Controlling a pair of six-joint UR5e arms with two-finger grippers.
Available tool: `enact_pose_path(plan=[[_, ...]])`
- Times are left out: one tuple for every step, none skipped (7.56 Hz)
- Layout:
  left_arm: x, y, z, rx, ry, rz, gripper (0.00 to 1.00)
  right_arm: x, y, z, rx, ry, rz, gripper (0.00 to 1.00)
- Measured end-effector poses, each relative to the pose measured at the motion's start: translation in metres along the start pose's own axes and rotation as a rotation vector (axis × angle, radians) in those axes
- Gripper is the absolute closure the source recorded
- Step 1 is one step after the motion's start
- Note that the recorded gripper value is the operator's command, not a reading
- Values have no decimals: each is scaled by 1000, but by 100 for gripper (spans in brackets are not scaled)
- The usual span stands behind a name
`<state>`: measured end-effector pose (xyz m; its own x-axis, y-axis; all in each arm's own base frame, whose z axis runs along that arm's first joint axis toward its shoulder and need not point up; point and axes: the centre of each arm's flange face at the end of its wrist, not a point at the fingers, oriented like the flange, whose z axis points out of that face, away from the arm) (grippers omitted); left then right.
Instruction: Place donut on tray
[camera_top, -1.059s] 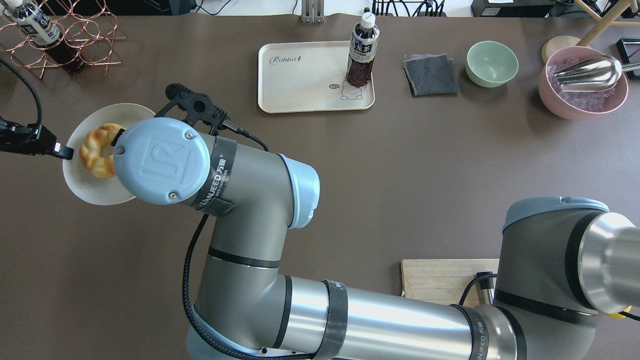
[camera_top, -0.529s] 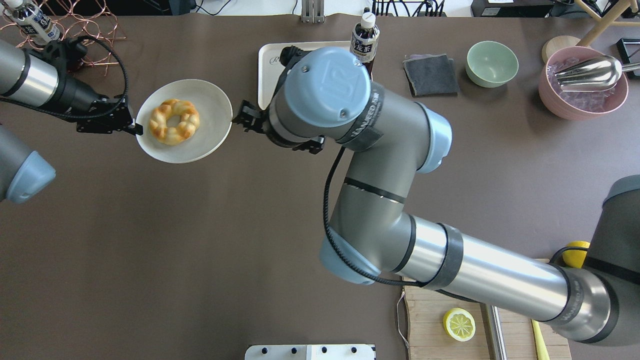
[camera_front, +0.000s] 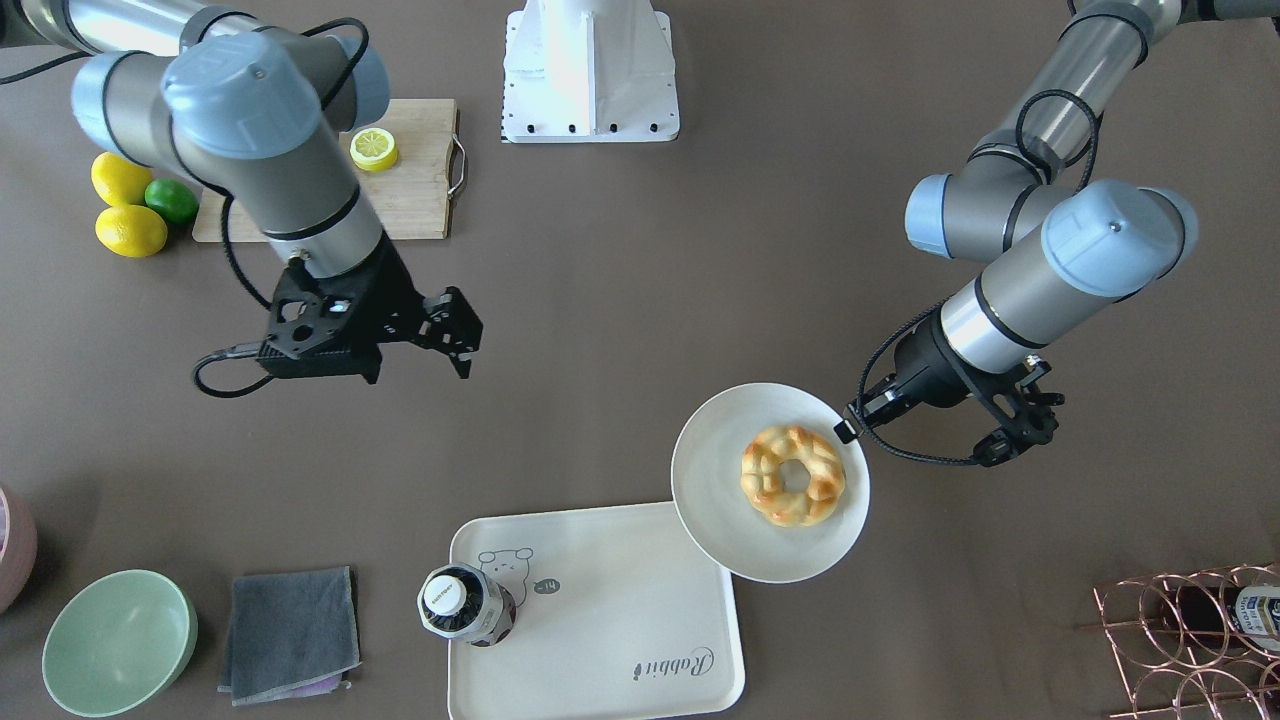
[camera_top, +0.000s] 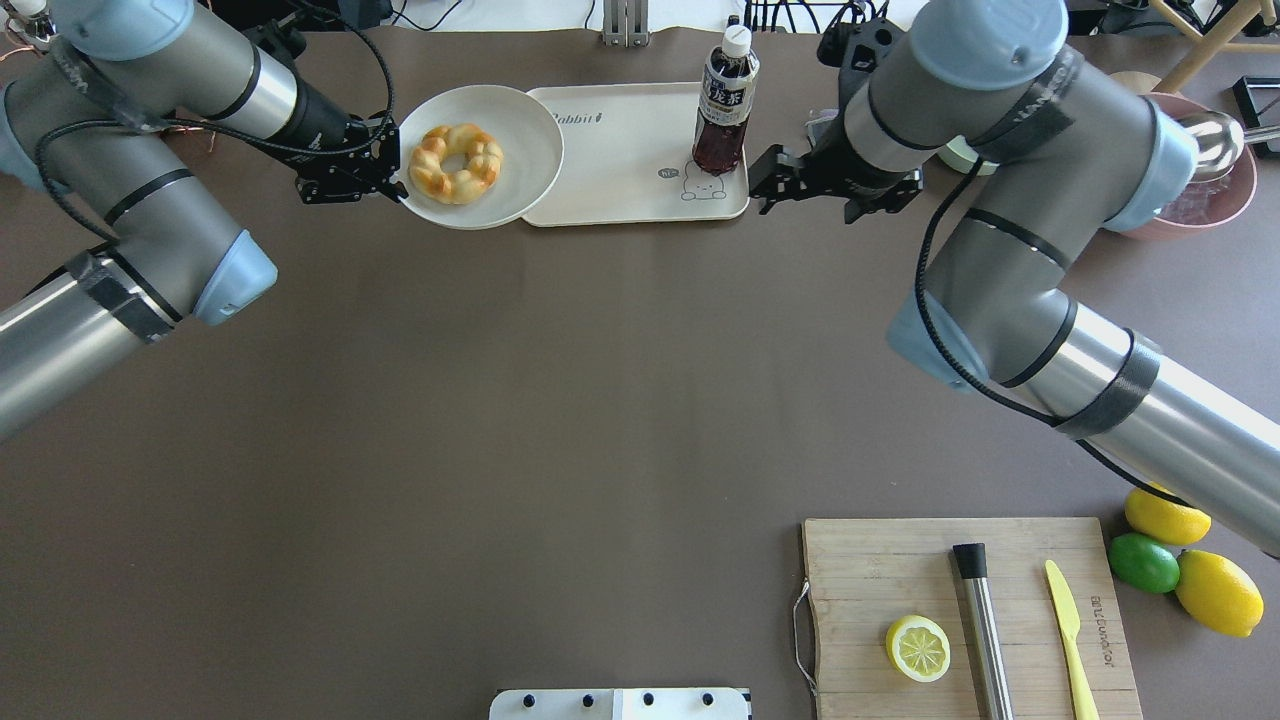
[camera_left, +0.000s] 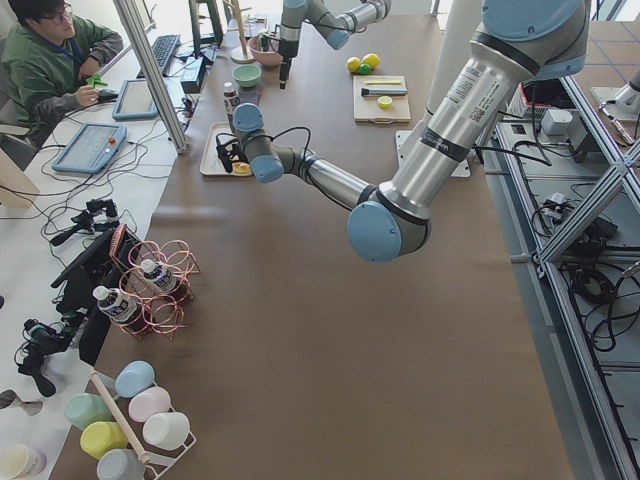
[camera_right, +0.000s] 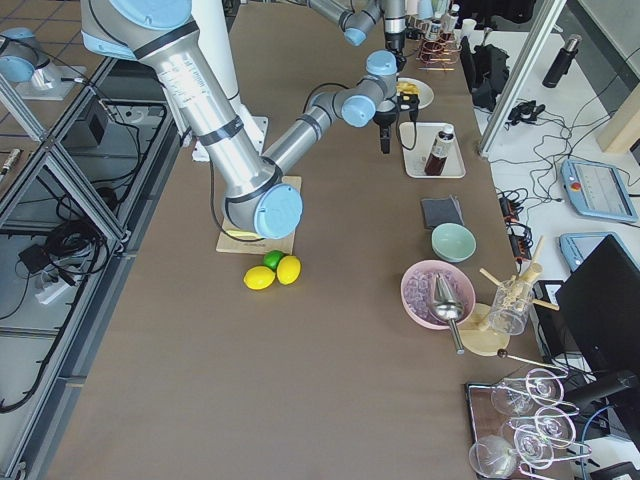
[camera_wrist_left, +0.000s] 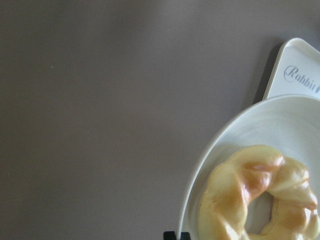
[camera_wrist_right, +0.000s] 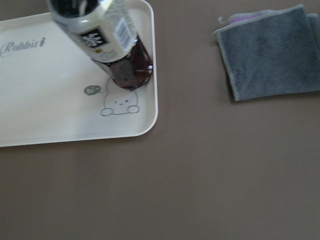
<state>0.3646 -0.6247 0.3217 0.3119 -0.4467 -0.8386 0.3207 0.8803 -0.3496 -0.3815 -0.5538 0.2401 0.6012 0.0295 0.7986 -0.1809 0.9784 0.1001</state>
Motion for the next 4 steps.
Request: enact_pose_path(plan=[[27,-4,17,42,-5,-40,100,58,-19,-2,-18,33,-52,0],[51,-6,34,78,-14,-70,100,114,-32,-8,-43,54,-101,0],[79,-7,50,107,-22,-88,100,174,-41,-15,-68,72,-152,0],[104,-6,72,131,-39,-102,100,230,-45,-23,-94,77,-192,0]])
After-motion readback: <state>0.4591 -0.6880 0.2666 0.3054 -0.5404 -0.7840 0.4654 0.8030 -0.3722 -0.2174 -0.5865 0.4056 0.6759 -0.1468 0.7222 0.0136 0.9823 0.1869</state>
